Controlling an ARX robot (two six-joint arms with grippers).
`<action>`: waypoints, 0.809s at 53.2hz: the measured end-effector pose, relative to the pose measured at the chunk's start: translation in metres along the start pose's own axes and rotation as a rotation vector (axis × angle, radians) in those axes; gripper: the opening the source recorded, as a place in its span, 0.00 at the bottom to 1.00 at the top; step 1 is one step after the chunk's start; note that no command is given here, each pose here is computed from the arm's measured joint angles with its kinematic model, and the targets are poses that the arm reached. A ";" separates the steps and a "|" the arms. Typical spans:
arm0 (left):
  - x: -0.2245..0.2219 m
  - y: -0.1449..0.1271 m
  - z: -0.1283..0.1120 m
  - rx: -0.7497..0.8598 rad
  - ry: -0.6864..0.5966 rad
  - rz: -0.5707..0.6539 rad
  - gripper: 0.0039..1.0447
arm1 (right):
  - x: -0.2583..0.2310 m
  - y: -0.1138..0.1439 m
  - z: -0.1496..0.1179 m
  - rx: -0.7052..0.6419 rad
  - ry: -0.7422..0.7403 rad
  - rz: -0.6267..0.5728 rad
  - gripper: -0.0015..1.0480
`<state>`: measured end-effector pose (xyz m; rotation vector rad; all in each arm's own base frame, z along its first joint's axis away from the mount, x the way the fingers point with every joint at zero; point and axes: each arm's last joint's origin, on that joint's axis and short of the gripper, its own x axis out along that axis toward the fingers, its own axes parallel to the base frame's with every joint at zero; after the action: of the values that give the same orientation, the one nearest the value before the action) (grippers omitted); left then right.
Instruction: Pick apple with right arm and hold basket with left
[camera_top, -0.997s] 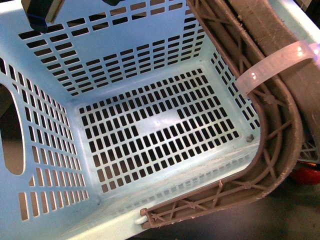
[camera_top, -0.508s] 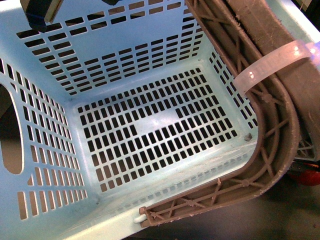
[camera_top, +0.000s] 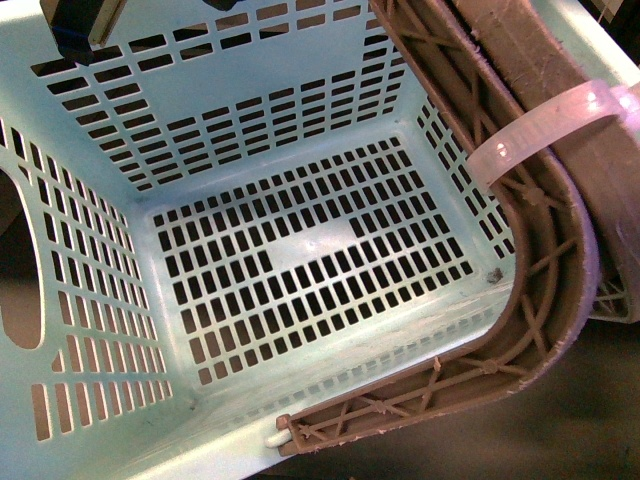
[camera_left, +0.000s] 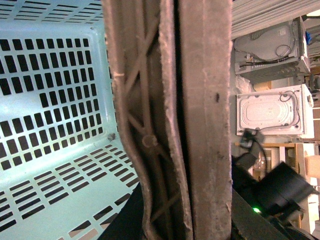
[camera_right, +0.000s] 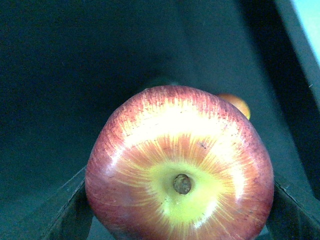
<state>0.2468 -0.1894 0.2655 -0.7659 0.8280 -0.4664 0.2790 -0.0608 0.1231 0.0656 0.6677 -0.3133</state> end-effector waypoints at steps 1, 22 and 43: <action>0.000 0.000 0.000 0.000 0.000 0.000 0.17 | -0.004 0.000 0.003 0.003 -0.014 0.006 0.76; 0.000 0.000 0.000 0.000 -0.001 0.001 0.17 | -0.125 0.062 0.070 0.086 -0.407 0.302 0.76; 0.000 0.000 0.000 0.000 0.000 0.000 0.17 | -0.121 0.137 0.024 -0.010 -0.274 0.517 0.76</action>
<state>0.2468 -0.1894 0.2655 -0.7659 0.8278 -0.4661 0.2455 0.0979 0.2115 0.1785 0.3617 0.1778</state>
